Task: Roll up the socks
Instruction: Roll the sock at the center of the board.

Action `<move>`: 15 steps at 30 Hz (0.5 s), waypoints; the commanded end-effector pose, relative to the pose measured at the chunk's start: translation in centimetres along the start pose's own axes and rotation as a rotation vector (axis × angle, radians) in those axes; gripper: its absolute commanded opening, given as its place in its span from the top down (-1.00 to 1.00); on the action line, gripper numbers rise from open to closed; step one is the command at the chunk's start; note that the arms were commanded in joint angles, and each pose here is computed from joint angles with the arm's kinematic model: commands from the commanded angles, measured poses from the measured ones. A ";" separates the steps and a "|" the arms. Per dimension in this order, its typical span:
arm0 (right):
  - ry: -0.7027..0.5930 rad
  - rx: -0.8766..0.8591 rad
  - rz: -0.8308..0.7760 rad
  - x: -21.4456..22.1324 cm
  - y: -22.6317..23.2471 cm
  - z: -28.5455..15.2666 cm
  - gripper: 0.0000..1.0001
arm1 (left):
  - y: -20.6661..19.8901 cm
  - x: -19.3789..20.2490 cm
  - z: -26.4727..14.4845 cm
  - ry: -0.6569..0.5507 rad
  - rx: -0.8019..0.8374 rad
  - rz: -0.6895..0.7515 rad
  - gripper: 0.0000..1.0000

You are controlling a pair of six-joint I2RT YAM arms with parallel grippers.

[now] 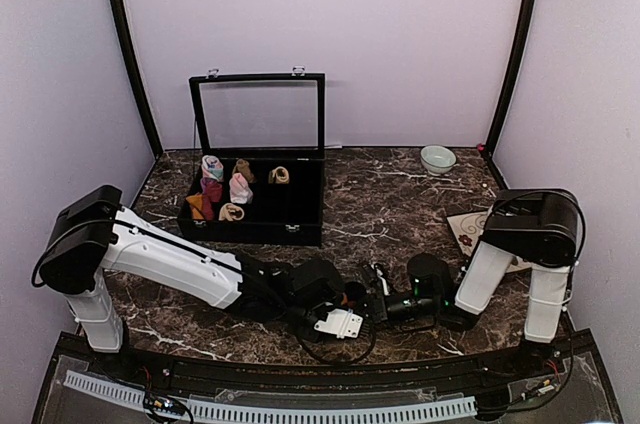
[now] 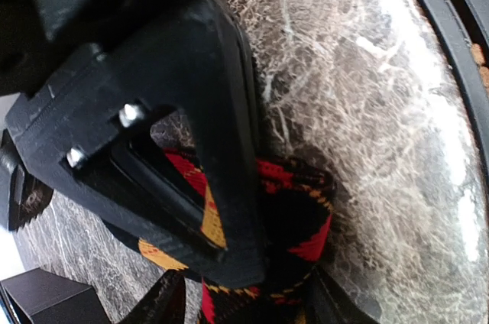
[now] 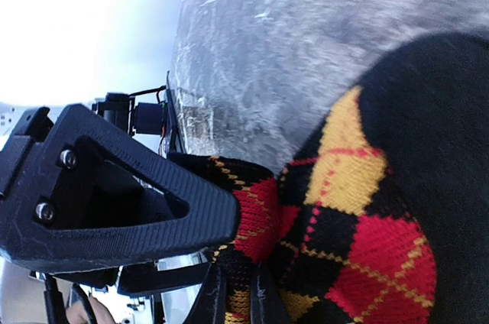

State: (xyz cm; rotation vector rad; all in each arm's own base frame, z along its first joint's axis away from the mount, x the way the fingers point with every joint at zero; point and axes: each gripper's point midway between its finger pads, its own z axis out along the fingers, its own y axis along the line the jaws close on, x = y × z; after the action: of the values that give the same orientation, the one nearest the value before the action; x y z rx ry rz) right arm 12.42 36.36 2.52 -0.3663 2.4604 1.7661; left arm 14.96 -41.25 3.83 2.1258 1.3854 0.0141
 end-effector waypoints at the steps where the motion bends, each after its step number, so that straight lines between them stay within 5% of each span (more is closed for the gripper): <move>1: 0.039 0.180 0.176 2.5 -4.9 -1.5 0.95 | 0.9 1.3 0.9 0.048 -0.057 0.000 -0.05; 15: -0.021 0.080 0.190 1.4 -3.3 -1.2 0.95 | 1.1 2.9 2.7 0.077 -0.026 -0.024 -0.04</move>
State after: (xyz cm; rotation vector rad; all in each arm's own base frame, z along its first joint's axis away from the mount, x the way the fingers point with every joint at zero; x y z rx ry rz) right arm 13.48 35.47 2.91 -0.1649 2.4507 1.7963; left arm 17.60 -41.94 3.24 2.0421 1.4039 0.0646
